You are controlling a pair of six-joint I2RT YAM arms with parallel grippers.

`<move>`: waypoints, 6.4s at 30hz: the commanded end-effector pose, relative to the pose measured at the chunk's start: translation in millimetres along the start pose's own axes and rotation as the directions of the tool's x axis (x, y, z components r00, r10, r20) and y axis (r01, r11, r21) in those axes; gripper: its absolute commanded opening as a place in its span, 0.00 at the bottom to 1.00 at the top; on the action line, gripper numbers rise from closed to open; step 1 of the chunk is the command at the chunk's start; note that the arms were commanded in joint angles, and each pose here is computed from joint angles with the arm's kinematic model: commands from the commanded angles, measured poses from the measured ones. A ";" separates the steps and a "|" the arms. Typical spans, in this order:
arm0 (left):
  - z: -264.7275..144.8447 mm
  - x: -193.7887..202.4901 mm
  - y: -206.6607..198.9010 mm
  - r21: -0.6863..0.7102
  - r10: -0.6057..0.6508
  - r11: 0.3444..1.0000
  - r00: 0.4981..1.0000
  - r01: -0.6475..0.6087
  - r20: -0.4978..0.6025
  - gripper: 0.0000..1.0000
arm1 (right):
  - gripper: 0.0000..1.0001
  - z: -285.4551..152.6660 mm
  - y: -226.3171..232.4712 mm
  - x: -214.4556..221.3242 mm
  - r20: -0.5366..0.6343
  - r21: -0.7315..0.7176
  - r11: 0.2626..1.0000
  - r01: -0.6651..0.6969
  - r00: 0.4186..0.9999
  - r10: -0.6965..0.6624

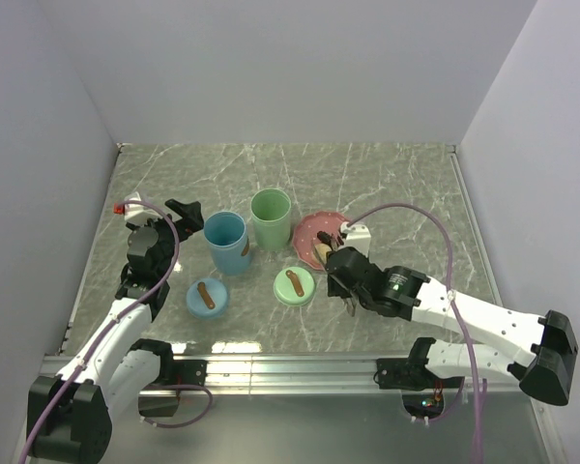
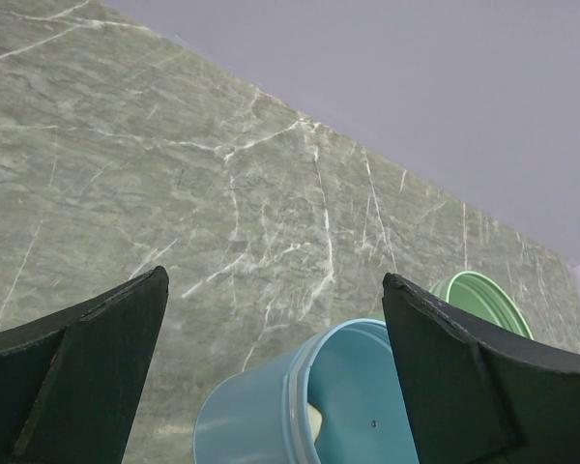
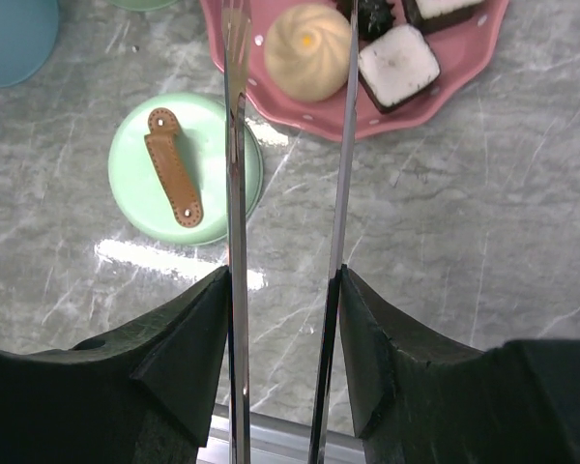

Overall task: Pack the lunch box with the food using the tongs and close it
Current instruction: Pick up the food using the clamp, then place the food into the lunch box, then pick up the food using the clamp

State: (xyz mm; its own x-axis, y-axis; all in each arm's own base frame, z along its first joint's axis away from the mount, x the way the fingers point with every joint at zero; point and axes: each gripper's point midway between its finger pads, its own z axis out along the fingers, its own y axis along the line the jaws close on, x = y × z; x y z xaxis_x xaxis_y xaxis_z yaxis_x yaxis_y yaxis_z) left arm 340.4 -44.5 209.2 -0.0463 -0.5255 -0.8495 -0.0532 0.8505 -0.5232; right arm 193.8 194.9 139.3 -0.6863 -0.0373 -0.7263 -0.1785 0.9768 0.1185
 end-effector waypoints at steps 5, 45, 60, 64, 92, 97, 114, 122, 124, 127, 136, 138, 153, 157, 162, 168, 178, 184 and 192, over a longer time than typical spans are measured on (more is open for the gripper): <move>-2.0 -13.3 -10.2 0.047 -0.018 0.999 0.999 0.016 0.048 0.99 | 0.54 10.9 -2.6 16.3 -0.033 0.023 0.999 -0.037 0.999 0.038; -2.3 -15.1 -8.6 0.036 -0.018 0.999 0.998 0.016 0.054 0.99 | 0.20 -28.0 6.6 -88.2 0.186 0.030 0.999 -0.030 0.982 0.024; -0.4 -14.2 -4.3 0.014 -0.016 1.000 0.998 0.015 0.055 0.99 | 0.19 -46.7 109.3 -176.7 0.326 -0.196 0.962 0.188 0.938 -0.117; 0.1 -14.5 -4.3 0.013 -0.018 1.000 0.998 0.017 0.056 1.00 | 0.19 -32.3 138.3 -172.8 0.304 -0.233 0.940 0.248 0.937 -0.171; 1.3 -11.1 -4.2 0.021 -0.020 1.000 0.999 0.019 0.047 0.99 | 0.19 -27.1 200.3 -112.6 0.237 -0.336 0.871 0.359 0.927 -0.291; 2.1 -10.1 -4.5 0.022 -0.023 1.000 0.999 0.022 0.044 0.99 | 0.20 -25.6 194.6 -106.1 0.222 -0.325 0.878 0.352 0.931 -0.291; 4.1 -7.9 -4.8 0.021 -0.021 1.000 0.999 0.020 0.034 0.99 | 0.49 -20.4 189.4 -105.0 0.226 -0.295 0.886 0.358 0.927 -0.299; 4.2 -8.7 -5.6 0.024 -0.020 1.000 0.999 0.019 0.036 1.00 | 0.49 -24.8 167.6 -110.2 0.237 -0.229 0.917 0.327 0.932 -0.273; 4.3 -8.1 -5.6 0.025 -0.021 0.999 0.999 0.020 0.034 0.99 | 0.49 -22.3 154.7 -107.6 0.231 -0.191 0.931 0.311 0.936 -0.266; 4.0 -9.1 -5.2 0.024 -0.022 0.999 0.999 0.021 0.038 0.99 | 0.49 -21.3 123.7 -109.0 0.231 -0.126 0.960 0.249 0.949 -0.216; 4.8 -7.7 -4.6 0.021 -0.024 0.999 0.999 0.023 0.034 1.00 | 0.49 -12.1 39.6 -99.8 0.218 -0.049 0.997 0.064 0.975 -0.052; 4.9 -7.2 -5.9 0.027 -0.024 0.999 0.999 0.023 0.031 0.99 | 0.50 -11.7 32.1 -97.1 0.217 -0.048 0.998 0.046 0.976 -0.034; 4.8 -6.7 -6.0 0.028 -0.025 0.999 0.999 0.024 0.028 0.99 | 0.50 44.4 -20.4 -51.6 0.084 0.021 0.999 -0.042 0.996 0.040; 5.1 -6.4 -5.5 0.026 -0.025 0.999 0.999 0.024 0.027 0.99 | 0.50 51.9 -20.8 -46.1 0.061 0.022 0.999 -0.038 0.997 0.037; 5.2 -6.0 -5.3 0.026 -0.025 0.999 0.999 0.024 0.027 0.99 | 0.49 60.9 -18.7 -37.9 0.029 0.018 1.000 -0.023 0.999 0.022; 5.0 -5.9 -4.9 0.025 -0.025 0.999 0.999 0.024 0.028 0.99 | 0.49 67.4 -26.2 -26.1 -0.015 0.060 0.998 -0.023 1.000 0.024; 4.8 -6.4 -5.1 0.026 -0.025 0.999 0.999 0.025 0.029 1.00 | 0.47 65.3 -31.3 -10.7 -0.061 0.076 0.996 -0.039 0.997 0.043; 5.0 -6.1 -5.3 0.027 -0.025 0.999 0.999 0.025 0.028 1.00 | 0.27 68.7 -30.2 -4.0 -0.084 0.069 0.997 -0.027 0.996 0.033; 5.3 -6.0 -4.6 0.023 -0.025 0.999 0.999 0.024 0.028 1.00 | 0.21 64.9 -22.7 -25.7 -0.050 0.054 0.998 -0.013 0.999 0.016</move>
State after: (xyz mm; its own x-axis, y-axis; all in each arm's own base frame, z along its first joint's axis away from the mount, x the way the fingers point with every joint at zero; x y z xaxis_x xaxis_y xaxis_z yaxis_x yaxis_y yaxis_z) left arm 344.1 -43.6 203.8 -0.0534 -0.5281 -0.8475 -0.0638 0.8488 -0.5248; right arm 247.0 179.5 89.8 -0.7554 -0.0493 -0.6534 -0.1289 0.9889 0.0745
